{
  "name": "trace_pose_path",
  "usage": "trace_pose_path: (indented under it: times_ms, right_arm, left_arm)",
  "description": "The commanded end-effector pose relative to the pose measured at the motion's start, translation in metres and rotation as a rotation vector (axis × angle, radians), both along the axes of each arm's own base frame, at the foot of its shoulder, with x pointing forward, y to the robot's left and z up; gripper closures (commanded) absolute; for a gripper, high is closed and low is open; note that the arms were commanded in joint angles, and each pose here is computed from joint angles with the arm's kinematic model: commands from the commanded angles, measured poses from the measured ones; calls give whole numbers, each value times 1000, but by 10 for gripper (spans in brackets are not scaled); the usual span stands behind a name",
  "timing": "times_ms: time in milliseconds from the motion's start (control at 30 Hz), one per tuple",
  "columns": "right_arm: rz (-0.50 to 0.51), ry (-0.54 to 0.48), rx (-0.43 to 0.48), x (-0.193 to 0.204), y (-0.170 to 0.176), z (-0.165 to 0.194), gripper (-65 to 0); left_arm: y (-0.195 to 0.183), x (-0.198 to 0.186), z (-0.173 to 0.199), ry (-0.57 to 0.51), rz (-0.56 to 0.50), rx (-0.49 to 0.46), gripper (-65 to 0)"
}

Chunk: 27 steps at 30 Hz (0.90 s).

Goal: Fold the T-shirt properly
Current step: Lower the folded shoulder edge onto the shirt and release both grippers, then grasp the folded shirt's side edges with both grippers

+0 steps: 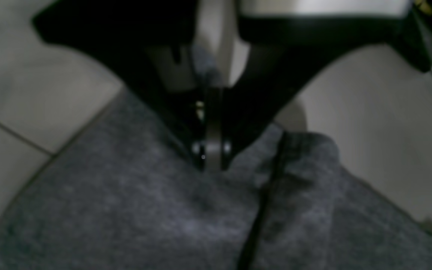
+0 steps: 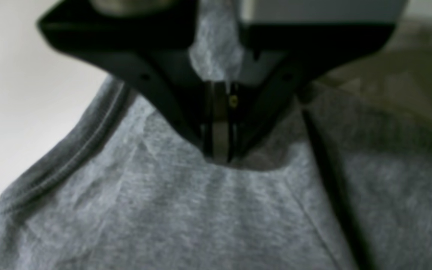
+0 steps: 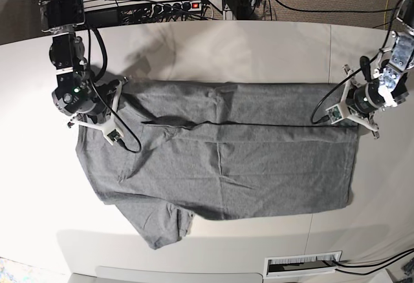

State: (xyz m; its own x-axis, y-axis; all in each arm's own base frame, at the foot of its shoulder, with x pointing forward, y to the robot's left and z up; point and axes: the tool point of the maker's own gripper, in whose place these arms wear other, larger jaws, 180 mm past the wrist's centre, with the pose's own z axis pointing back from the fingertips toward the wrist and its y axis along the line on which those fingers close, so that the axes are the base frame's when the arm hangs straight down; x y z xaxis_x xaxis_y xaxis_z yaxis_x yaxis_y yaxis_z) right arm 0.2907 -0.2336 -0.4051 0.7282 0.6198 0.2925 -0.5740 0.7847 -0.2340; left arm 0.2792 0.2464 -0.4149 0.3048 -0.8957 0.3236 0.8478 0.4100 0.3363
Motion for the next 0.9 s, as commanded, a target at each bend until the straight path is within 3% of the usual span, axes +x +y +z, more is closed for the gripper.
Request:
trace_pose_path:
  times_ms: [0, 467, 867]
  right_arm:
    - [-12, 113, -90, -26, -22, -12, 0]
    - [-26, 311, -121, -92, -48, -30, 0]
    - [77, 352, -107, -145, -20, -31, 0]
  left_arm:
    - [16, -33, -17, 129, -30, 66, 0]
    - [54, -146, -45, 390, -46, 142, 0]
    - [35, -183, -35, 453, -144, 210, 0]
